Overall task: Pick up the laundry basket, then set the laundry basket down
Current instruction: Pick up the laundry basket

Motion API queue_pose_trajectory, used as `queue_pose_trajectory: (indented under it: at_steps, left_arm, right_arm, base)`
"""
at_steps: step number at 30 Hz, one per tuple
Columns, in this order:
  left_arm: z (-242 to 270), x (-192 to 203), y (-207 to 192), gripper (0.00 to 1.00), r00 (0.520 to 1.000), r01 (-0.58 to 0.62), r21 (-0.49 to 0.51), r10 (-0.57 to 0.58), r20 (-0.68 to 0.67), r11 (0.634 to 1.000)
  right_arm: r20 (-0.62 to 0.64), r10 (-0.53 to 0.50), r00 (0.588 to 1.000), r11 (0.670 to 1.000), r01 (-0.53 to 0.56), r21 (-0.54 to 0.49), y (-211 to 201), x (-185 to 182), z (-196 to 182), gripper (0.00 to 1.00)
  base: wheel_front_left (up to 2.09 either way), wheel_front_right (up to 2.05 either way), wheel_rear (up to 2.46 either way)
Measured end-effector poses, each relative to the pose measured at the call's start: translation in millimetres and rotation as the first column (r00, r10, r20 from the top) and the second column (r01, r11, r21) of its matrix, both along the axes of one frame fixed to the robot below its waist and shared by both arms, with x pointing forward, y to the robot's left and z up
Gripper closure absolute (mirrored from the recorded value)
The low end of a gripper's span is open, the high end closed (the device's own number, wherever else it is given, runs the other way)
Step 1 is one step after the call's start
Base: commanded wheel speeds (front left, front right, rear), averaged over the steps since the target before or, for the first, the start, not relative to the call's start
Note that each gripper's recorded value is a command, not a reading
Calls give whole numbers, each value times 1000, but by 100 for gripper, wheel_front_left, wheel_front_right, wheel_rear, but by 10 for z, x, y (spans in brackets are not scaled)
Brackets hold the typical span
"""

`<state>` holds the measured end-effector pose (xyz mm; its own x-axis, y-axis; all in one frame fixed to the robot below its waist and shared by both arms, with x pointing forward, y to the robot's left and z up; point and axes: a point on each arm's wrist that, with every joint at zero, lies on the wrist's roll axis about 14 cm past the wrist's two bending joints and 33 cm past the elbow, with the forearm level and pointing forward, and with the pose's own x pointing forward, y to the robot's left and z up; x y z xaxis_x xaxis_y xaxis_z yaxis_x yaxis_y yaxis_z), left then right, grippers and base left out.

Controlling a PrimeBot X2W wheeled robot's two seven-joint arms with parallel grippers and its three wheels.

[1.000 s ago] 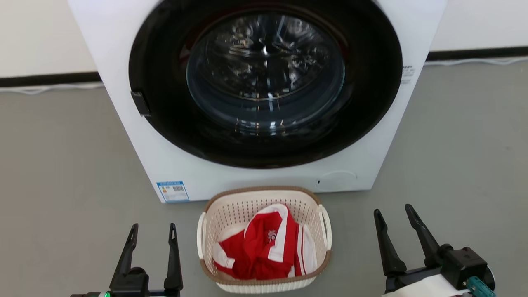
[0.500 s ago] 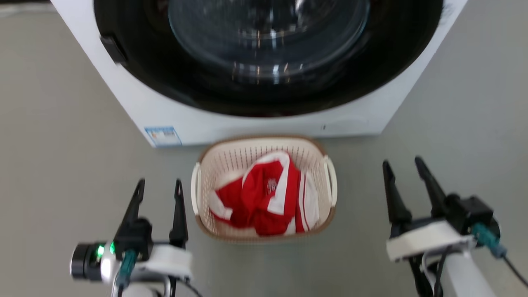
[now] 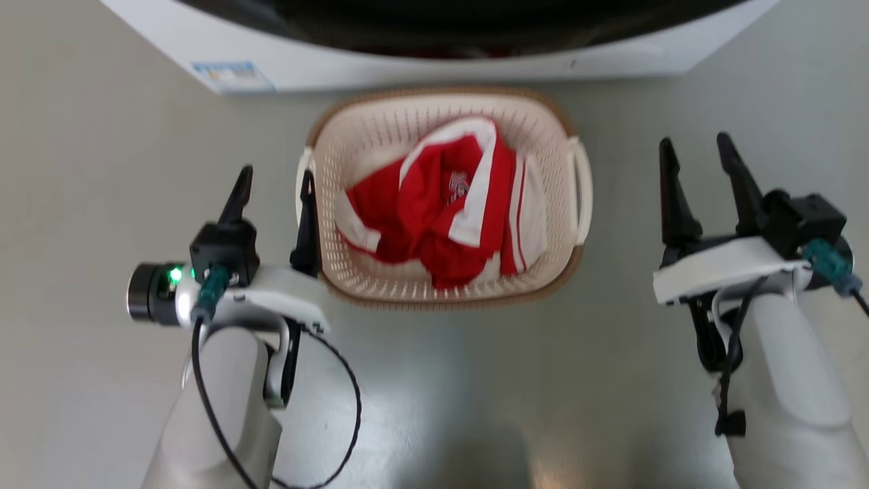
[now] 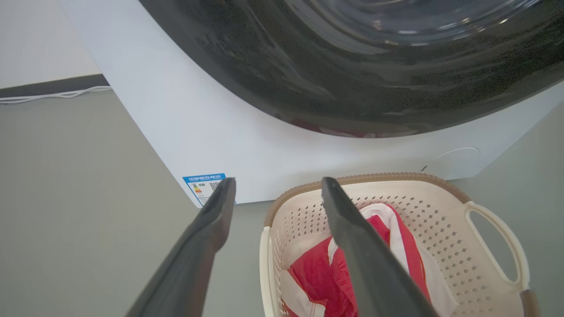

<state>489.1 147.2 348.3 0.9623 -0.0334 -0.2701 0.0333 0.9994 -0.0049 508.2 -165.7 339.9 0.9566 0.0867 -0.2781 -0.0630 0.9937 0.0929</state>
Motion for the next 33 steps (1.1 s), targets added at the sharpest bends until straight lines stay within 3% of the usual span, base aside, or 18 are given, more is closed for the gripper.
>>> queue_pose_trajectory:
  at_steps: [6,15,33]
  left_arm:
    - [-647,103,-5,0,990,7,-7,-8,-141,1000]
    - [-1305,-74,49,0,947,18,9,-14,-322,1000]
    - [-1903,-177,10,0,864,77,17,-58,-501,997]
  right_arm:
    - [-145,12,989,1000,-12,6,69,78,-695,0]
    - [-273,63,960,998,-55,37,285,37,-1293,0]
    - [-425,127,896,991,-96,94,525,-94,-1848,0]
  base:
    - [0,0,0]
    - [0,0,0]
    - [0,0,0]
